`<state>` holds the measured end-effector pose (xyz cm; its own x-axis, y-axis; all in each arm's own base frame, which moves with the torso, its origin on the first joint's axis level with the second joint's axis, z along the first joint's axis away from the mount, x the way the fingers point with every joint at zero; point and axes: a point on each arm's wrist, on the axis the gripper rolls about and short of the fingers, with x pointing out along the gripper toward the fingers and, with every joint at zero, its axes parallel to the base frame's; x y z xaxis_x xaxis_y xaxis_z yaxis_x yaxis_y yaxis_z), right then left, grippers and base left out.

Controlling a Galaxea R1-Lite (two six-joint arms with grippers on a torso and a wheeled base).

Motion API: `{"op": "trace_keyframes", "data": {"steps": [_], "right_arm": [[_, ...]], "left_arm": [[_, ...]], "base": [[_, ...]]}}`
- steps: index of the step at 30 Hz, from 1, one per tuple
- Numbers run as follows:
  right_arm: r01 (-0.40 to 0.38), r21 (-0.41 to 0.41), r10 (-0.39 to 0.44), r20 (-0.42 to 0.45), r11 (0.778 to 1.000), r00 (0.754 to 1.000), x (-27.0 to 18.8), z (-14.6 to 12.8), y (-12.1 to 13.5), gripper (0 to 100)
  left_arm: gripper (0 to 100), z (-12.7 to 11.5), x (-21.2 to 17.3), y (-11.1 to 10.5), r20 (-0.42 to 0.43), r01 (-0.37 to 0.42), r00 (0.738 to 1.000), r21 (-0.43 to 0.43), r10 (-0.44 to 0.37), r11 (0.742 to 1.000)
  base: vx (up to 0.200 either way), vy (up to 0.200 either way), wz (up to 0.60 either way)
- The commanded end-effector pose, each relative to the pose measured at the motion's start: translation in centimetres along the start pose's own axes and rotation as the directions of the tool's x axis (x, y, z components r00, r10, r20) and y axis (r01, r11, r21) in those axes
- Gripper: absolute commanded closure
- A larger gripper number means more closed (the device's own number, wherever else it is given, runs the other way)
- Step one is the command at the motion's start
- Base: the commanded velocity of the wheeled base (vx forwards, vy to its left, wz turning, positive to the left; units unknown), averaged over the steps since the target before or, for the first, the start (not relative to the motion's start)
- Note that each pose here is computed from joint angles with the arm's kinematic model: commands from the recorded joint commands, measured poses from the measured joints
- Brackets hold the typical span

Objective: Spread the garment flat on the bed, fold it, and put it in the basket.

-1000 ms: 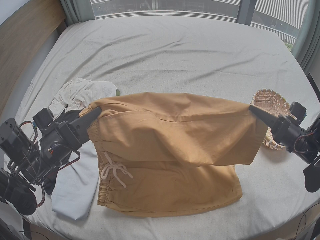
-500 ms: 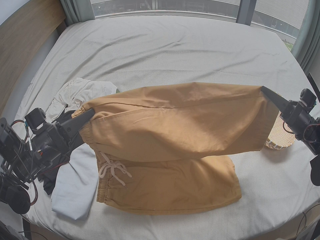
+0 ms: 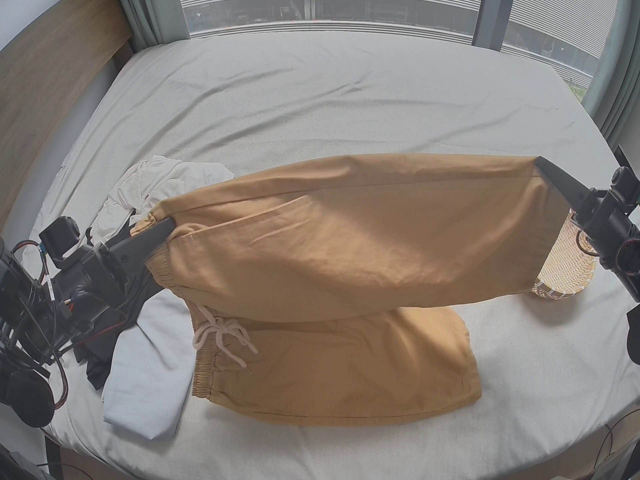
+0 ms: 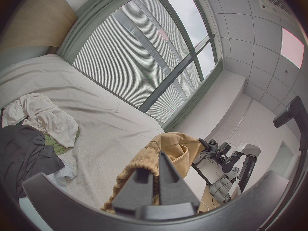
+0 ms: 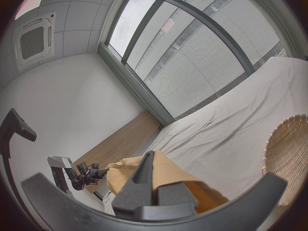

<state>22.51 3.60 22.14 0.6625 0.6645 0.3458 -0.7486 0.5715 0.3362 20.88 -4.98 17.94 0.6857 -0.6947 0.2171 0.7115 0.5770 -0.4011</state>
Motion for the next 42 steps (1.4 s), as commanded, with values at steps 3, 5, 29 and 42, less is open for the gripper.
{"op": "trace_keyframes", "data": {"steps": [3, 5, 29, 42], "right_arm": [[0.020, -0.011, -0.020, 0.009, 1.000, 1.000, -0.3, 0.4, -0.4, 100], [0.024, -0.015, -0.024, 0.013, 1.000, 1.000, -0.4, 0.5, -0.5, 100], [0.012, -0.004, -0.012, 0.040, 1.000, 0.999, -0.8, 1.4, 0.2, 100], [0.042, -0.001, -0.042, 0.011, 0.999, 0.999, -0.6, 0.5, -0.9, 100]], "left_arm": [[100, 0.3, -0.1, 0.2, 0.012, -0.010, 1.000, 0.008, 0.010, 1.000], [100, 0.4, -0.1, 0.3, 0.018, -0.014, 1.000, 0.011, 0.014, 1.000], [100, 1.4, -0.7, 0.5, 0.053, -0.039, 0.998, 0.031, 0.037, 0.999], [100, 1.3, -0.4, 1.1, 0.049, -0.054, 0.997, 0.025, 0.053, 0.998]], "base": [[0.000, 0.000, 0.00], [0.000, 0.000, 0.00], [0.000, 0.000, 0.00], [0.000, 0.000, 0.00]]}}
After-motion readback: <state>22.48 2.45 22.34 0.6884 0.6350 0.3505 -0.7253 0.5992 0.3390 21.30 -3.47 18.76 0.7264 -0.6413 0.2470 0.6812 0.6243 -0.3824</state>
